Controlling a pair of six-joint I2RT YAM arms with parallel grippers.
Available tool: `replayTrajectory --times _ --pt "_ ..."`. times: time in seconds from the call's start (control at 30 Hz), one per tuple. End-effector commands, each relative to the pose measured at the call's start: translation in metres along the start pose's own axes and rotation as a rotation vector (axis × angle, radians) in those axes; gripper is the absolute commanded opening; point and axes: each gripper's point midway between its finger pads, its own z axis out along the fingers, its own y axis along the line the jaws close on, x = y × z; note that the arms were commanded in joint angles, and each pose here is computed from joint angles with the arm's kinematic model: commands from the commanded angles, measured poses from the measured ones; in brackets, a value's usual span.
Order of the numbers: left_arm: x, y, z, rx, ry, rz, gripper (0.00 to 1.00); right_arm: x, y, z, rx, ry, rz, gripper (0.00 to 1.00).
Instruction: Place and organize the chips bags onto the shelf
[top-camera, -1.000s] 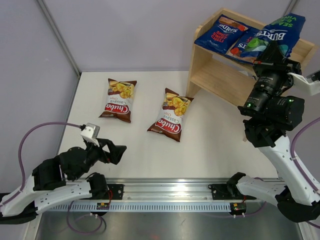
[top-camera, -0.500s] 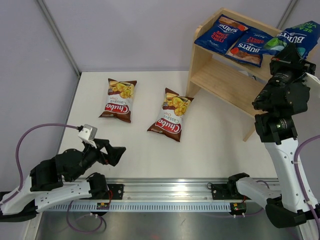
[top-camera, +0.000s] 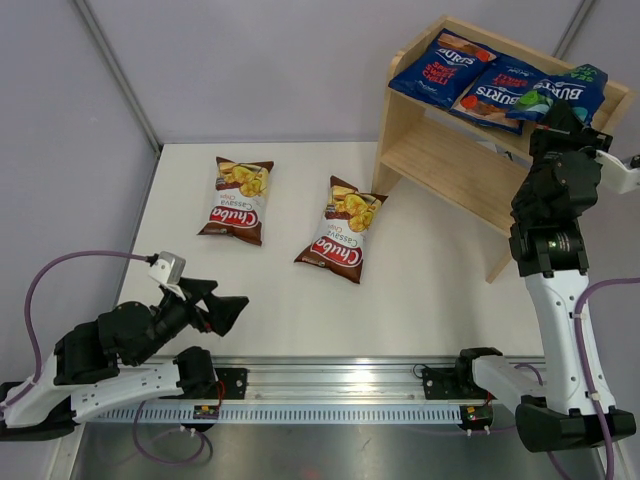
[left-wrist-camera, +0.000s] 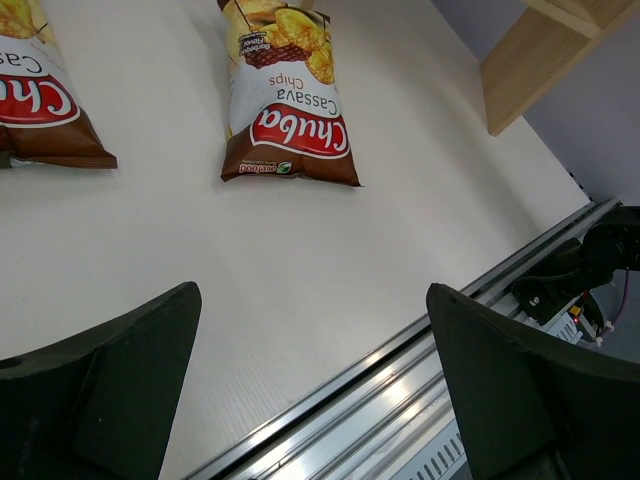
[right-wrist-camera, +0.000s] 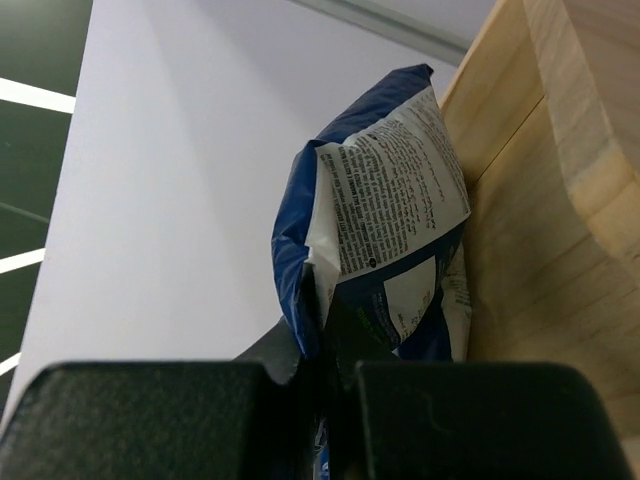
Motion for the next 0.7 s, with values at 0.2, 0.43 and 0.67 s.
replayTrajectory --times 0.2,0.43,0.67 --pt "-0.010 -0.009 -0.005 0.070 -0.050 -0.024 0.99 -0.004 -0.009 -0.013 0.021 0.023 0.116 0.00" --pt "-0.010 -0.009 -0.006 0.080 -0.053 -0.027 0.99 -0.020 -0.028 -0.025 0.072 -0.026 0.105 0.00" --pt "-0.010 -0.009 -0.006 0.073 -0.051 -0.027 0.99 -0.013 -0.053 -0.024 0.152 -0.035 0.100 0.04"
